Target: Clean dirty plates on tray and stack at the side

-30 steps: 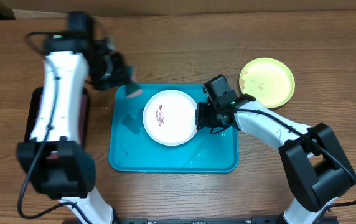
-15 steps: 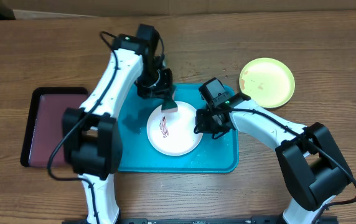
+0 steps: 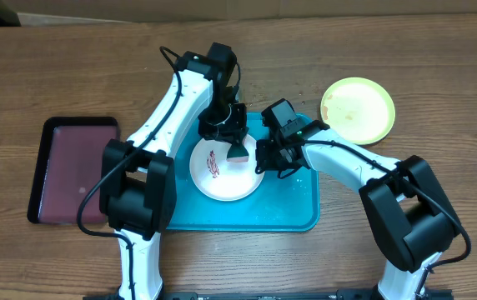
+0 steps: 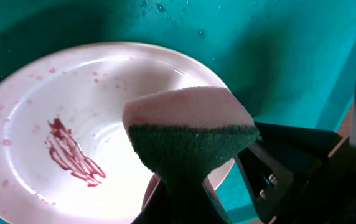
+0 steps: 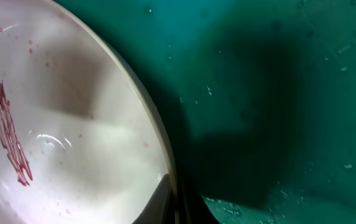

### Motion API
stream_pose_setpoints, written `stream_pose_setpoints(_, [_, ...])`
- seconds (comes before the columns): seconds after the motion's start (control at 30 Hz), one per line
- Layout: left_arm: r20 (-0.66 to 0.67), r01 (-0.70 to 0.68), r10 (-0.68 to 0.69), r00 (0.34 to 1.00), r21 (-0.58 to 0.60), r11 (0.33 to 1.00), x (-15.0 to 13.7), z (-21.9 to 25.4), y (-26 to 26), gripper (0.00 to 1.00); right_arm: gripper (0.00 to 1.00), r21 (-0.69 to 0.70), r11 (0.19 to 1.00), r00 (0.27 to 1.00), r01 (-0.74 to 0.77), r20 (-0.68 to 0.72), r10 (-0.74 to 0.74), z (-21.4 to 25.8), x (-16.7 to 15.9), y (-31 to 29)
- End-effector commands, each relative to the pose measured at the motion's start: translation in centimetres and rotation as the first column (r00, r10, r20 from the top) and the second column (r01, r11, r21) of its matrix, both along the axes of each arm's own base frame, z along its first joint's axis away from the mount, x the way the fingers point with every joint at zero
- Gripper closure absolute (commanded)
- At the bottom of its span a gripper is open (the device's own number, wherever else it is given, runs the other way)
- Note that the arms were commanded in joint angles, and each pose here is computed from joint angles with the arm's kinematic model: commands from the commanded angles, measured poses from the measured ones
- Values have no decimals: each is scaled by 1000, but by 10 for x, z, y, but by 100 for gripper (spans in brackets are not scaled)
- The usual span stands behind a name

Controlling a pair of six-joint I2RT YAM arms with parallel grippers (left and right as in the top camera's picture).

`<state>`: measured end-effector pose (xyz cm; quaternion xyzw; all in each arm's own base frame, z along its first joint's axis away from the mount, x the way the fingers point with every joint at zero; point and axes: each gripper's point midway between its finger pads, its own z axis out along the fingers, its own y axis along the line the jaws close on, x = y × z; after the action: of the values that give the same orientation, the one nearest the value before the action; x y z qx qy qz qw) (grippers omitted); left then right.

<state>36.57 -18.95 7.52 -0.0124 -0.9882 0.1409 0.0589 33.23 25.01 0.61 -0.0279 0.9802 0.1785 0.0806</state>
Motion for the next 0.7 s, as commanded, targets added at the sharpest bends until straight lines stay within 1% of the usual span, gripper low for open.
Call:
stream_pose_setpoints(0.0, [-33, -17, 19, 999, 40, 999, -2, -16, 3, 96, 96, -33, 999, 999, 33, -35, -34, -17, 2, -10])
stream_pose_setpoints(0.13, [-68, -10, 14, 998, 61, 998, -6, -28, 4, 96, 96, -32, 999, 999, 42, -33, -43, -17, 4, -13])
stream_pose_setpoints(0.23, [-88, -5, 14, 996, 104, 995, -11, -35, 8, 96, 96, -44, 998, 999, 47, -22, -48, -17, 6, -15])
stream_pose_setpoints(0.4, [-73, -2, 18, 997, 205, 979, -9, -47, 17, 95, 96, -41, 998, 999, 51, -5, -52, -17, 10, -14])
stream_pose_setpoints(0.57, [-85, 4, 14, 996, 210, 978, -10, -55, 16, 96, 96, -52, 997, 998, 65, 1, -65, -17, 12, -16])
stream_pose_setpoints(0.67, [-92, 13, 9, 996, 244, 970, -10, -63, 20, 96, 96, -53, 996, 998, 67, 4, -66, -17, 13, -17])
